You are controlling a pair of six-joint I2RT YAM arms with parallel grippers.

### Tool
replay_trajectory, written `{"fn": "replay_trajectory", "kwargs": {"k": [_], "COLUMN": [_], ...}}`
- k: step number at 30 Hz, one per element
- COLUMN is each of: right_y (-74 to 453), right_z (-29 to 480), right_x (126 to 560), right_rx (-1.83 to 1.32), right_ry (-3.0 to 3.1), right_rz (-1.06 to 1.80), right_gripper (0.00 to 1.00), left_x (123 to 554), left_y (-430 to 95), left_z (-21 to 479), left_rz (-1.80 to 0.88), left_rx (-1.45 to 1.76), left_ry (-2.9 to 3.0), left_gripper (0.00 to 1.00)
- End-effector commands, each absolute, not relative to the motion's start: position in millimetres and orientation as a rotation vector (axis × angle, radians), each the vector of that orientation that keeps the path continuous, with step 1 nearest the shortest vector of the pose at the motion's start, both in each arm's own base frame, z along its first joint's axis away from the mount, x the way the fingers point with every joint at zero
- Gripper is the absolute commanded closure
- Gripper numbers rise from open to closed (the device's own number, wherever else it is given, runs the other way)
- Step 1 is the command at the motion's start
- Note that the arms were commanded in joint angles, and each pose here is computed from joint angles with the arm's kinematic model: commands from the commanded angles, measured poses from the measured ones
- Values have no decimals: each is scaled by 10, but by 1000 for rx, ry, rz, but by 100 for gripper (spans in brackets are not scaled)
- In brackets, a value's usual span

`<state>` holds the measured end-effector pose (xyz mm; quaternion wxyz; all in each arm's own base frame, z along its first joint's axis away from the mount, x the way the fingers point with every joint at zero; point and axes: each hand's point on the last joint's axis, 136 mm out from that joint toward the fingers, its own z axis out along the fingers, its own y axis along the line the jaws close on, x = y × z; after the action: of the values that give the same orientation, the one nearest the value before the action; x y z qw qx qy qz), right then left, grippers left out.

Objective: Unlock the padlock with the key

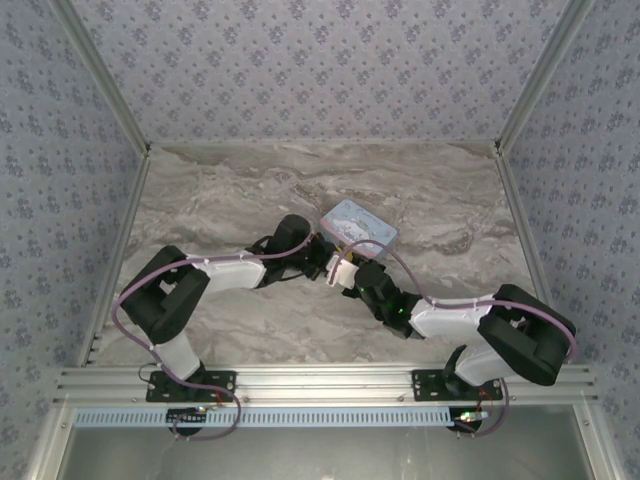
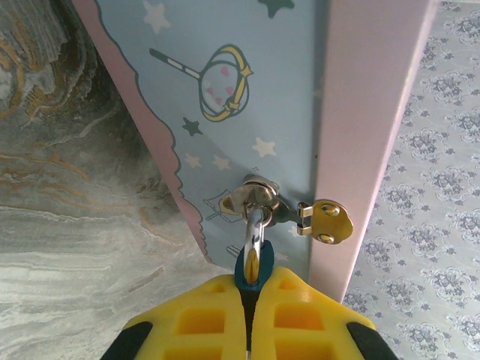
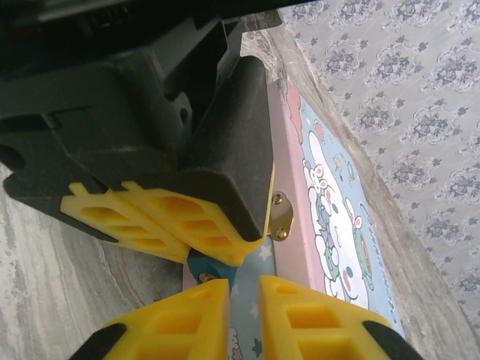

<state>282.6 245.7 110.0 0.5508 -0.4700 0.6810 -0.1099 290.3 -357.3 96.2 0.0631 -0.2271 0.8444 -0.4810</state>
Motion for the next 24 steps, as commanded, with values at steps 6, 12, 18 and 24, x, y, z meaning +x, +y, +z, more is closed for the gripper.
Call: {"fn": "replay_trajectory", "kwargs": {"k": [6, 12, 18, 24], "right_y": [2439, 2364, 2291, 2259], "right_z": [1177, 1168, 1220, 1261], "right_x": [2904, 2909, 2899, 2888], "right_rx": [-1051, -1035, -1001, -979], "right_ry": [1622, 1639, 1688, 1719], "right_rz": [-263, -267, -201, -133], "right_gripper": [91, 100, 100, 100], "left_x": [2903, 2900, 2911, 2921], "left_y": [-3642, -3639, -3641, -3645], "left_z": [1224, 1235, 1246, 1268], "left_rz": [-1542, -1541, -1541, -1543], "left_rx": [-643, -643, -644, -640], "left_ry": [2486, 2483, 2479, 2472], "left_gripper": [98, 98, 99, 98]}}
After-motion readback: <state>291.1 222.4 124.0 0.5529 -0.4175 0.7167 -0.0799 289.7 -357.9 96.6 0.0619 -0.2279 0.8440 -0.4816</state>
